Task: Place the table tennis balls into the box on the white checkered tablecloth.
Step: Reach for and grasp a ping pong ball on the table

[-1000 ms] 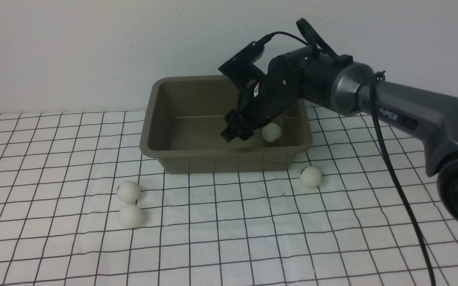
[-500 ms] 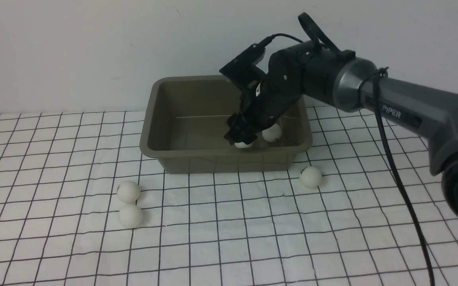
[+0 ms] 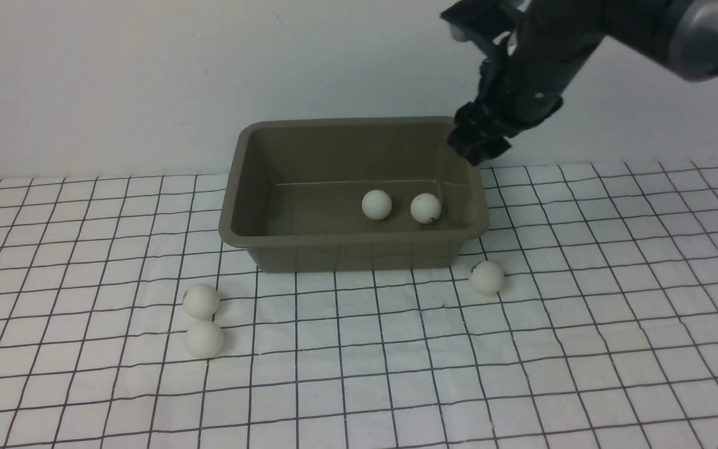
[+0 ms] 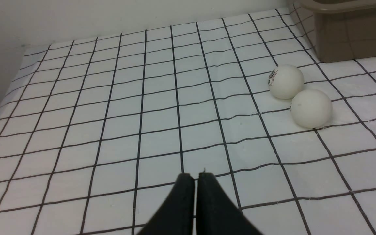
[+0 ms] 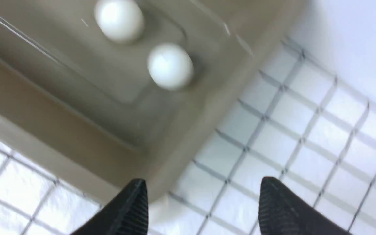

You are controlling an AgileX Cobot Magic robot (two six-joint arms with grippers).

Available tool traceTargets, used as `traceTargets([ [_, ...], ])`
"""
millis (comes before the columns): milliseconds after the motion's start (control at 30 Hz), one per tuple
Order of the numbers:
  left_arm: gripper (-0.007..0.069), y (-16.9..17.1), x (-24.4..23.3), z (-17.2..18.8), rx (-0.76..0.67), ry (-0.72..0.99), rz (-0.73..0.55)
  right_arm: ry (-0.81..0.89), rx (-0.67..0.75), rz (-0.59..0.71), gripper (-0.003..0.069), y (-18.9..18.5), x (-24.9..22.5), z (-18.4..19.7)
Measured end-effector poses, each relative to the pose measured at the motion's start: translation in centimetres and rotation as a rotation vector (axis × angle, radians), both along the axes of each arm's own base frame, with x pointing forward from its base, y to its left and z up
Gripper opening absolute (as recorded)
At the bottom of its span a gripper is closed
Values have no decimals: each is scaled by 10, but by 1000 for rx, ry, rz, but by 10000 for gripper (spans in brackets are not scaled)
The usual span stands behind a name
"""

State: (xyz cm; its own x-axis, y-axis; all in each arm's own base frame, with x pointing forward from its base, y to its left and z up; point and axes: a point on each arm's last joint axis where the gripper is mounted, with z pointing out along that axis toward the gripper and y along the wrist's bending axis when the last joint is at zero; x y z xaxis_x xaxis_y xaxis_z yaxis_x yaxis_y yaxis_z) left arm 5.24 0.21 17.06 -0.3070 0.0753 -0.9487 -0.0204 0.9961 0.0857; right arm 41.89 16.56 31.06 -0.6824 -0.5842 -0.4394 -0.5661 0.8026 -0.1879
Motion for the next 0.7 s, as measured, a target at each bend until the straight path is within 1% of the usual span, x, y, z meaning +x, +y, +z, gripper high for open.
traceTargets([
  [133,-4,0,0,0,0,0,0,41,38,-37,419,-14,1,-2],
  [167,-4,0,0,0,0,0,0,66,67,-51,419,-22,0,-4],
  [333,-4,0,0,0,0,0,0,109,147,-36,419,-33,-13,-10],
  [400,-4,0,0,0,0,0,0,117,175,-24,419,-34,-25,-18],
  [533,-4,0,0,0,0,0,0,118,184,-20,419,-38,-40,-32],
  [633,-4,0,0,0,0,0,0,119,180,-41,419,-44,-59,-57],
  [700,-4,0,0,0,0,0,0,108,179,-48,419,-46,-64,-68],
])
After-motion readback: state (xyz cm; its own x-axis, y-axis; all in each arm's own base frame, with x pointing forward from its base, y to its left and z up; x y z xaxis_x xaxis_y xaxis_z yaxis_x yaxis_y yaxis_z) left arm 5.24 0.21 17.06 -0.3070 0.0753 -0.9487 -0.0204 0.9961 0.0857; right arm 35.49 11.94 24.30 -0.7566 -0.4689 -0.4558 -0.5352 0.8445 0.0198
